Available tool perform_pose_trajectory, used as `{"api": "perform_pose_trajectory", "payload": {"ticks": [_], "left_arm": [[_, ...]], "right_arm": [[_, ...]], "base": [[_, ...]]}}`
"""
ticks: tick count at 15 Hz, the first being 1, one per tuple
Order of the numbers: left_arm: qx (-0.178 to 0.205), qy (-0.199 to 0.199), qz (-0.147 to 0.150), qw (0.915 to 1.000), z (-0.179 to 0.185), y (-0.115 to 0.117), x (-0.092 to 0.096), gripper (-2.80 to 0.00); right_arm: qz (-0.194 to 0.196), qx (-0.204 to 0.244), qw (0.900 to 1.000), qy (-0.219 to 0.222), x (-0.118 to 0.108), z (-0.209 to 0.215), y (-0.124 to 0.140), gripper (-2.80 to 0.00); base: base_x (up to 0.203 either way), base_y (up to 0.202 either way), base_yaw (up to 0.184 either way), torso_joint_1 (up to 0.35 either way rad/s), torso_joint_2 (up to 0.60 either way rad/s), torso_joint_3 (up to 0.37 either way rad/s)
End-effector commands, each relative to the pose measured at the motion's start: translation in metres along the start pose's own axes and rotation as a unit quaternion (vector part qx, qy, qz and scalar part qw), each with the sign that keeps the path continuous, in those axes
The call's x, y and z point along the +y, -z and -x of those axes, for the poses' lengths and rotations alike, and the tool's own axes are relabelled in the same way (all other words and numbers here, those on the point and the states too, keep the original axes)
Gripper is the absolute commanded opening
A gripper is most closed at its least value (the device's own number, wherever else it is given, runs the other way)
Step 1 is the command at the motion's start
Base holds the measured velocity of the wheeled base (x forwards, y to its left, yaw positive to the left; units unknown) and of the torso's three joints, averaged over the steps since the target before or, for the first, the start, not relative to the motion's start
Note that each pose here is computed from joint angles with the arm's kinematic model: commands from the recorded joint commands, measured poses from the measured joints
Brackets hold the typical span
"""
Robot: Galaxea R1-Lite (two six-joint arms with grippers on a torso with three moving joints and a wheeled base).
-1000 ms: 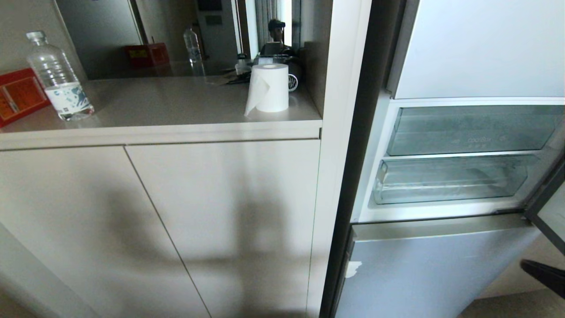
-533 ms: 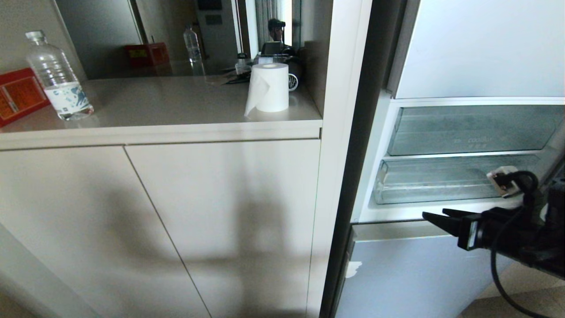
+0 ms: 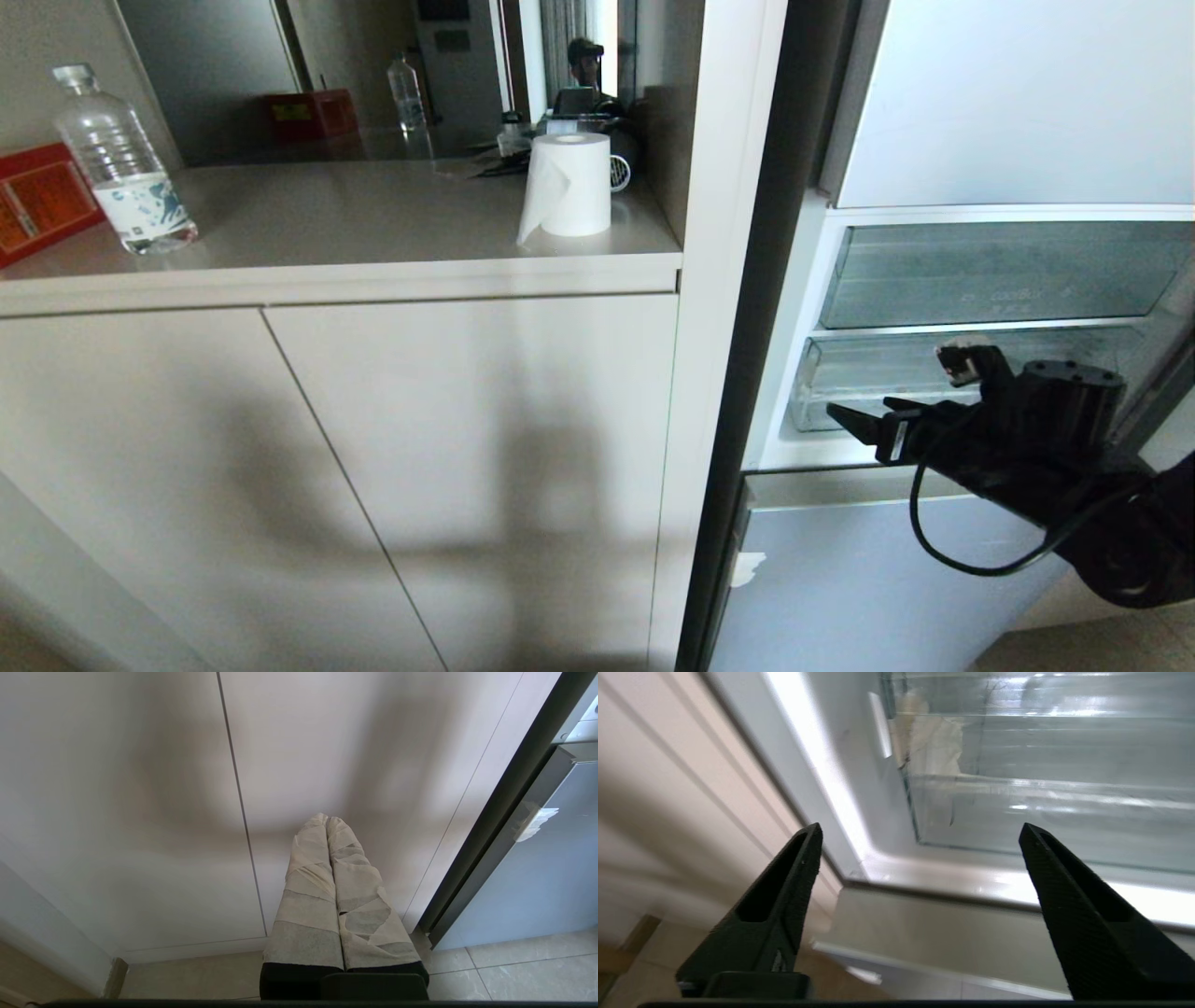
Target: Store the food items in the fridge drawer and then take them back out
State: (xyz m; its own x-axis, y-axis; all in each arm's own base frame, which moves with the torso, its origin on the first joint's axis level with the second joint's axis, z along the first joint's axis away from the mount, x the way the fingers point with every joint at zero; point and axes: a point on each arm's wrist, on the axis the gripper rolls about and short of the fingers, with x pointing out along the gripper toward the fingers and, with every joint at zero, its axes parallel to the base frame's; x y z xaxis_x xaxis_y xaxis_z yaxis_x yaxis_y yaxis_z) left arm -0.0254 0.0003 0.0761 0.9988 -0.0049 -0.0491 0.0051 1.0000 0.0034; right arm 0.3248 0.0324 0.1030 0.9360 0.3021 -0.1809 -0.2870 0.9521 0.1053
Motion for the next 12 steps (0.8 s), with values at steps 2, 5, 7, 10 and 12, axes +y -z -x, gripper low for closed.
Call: {"api": "perform_pose_trajectory", "payload": {"ticks": [2,5,7,10,12], "left_arm": [[0.0,0.0,0.0,1.0,0.0,0.0,0.0,-2.8],[0.0,0.0,0.0,1.0,0.0,0.0,0.0,-2.8],[0.0,0.0,0.0,1.0,0.0,0.0,0.0,-2.8],[0.0,0.0,0.0,1.0,0.0,0.0,0.0,-2.8],[0.0,0.0,0.0,1.0,0.0,0.0,0.0,-2.8]], "right_arm": [[-0.001,0.007,1.0,0.008,-0.005,-0.024,0.011,0.0],[0.0,-0.005,1.0,0.03,-0.004,-0.033,0.011,0.0],[0.004,-0.029,0.999,0.029,-0.002,-0.035,0.005,0.0],[0.008,-0.046,0.999,0.026,0.002,-0.04,-0.002,0.0],[0.01,-0.054,0.998,0.025,0.007,-0.043,-0.006,0.0]], "base": [[0.0,0.0,0.0,0.0,0.0,0.0],[0.0,0.0,0.0,0.0,0.0,0.0],[0.0,0.0,0.0,0.0,0.0,0.0],[0.0,0.0,0.0,0.0,0.0,0.0],[0.0,0.0,0.0,0.0,0.0,0.0]]}}
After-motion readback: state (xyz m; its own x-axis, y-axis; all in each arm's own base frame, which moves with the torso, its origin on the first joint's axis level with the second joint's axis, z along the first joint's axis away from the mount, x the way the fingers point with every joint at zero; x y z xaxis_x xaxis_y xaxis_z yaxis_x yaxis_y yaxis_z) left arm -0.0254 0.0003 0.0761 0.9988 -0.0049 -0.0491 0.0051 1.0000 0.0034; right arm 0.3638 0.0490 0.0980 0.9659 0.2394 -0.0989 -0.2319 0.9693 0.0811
